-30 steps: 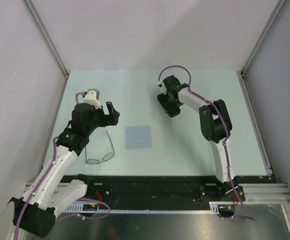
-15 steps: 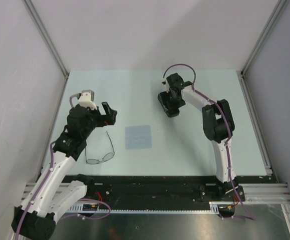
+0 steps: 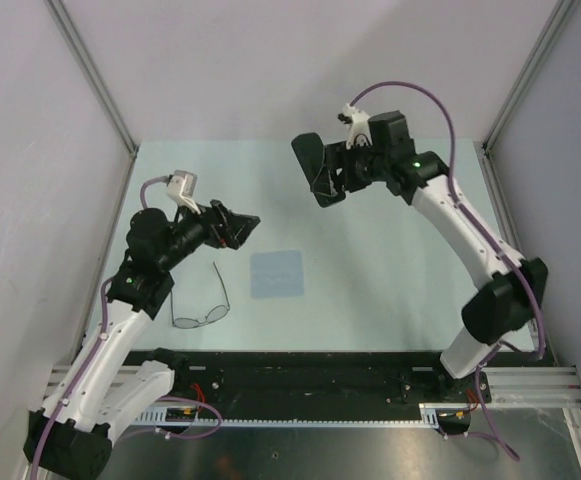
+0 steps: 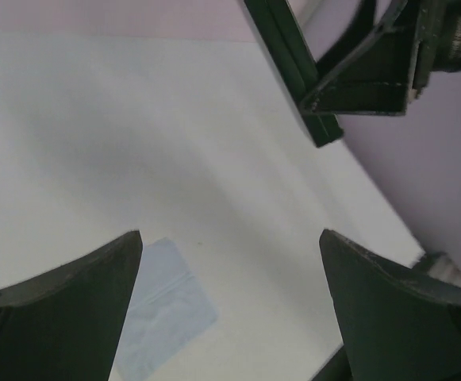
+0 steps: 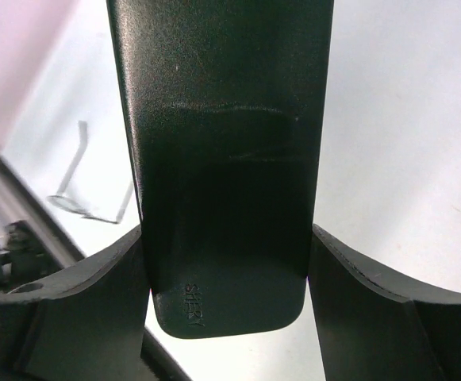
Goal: Organize the sunglasses
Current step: Pick up the sunglasses case from the center of the board, then open the sunglasses case at the center of the board.
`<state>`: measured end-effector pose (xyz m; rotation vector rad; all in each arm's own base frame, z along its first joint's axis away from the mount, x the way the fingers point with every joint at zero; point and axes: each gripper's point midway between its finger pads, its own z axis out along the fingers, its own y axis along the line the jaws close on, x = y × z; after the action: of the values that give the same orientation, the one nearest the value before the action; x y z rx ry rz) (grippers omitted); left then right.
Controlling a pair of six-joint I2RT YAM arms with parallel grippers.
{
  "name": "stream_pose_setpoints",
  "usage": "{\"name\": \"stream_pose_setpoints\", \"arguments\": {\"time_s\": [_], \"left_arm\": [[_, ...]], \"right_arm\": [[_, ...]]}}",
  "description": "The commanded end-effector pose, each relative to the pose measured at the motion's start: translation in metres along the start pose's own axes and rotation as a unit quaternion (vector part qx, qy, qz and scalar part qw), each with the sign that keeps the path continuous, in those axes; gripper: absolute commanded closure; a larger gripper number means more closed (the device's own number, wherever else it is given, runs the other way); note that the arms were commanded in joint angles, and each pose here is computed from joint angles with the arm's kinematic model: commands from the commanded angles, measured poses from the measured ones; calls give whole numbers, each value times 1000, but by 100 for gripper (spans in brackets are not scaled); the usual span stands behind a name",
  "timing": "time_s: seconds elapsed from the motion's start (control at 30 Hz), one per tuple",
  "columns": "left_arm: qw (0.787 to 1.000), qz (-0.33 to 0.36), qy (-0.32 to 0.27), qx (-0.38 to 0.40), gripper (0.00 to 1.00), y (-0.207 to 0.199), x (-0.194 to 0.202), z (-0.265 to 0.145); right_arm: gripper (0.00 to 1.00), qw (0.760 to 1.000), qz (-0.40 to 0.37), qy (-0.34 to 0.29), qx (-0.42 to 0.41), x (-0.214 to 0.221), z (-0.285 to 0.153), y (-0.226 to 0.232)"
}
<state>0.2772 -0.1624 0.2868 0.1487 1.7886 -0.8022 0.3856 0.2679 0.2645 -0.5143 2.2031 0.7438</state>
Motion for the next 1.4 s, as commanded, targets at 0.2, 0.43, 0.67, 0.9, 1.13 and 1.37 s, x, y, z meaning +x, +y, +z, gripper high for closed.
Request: {"name": "stream_pose_setpoints", "arguments": {"time_s": [0.2,0.43,0.67,0.9,1.13,1.37], "left_arm": [[957,21,-108,267,0,-118,-79,-33],[945,11,-102,312,0,-142,-86,-28],[923,21,-78,377,0,-166,-78,-33],[902,35,-75,423,0,-183,-74,-44],[897,35,-76,435,0,-187,-73,-45],[906,10,-65,417,0,-178,-65,-30]], "right_arm": [[61,971,-43,-94,-216,-21,-100,122],[59,942,-87,-106,-306,-10,-141,176],[58,926,-109,-108,-346,-4,-156,199],[58,916,-117,-101,-371,2,-155,206],[58,911,-122,-96,-382,5,-153,209],[58,908,-135,-103,-384,7,-159,210]]}}
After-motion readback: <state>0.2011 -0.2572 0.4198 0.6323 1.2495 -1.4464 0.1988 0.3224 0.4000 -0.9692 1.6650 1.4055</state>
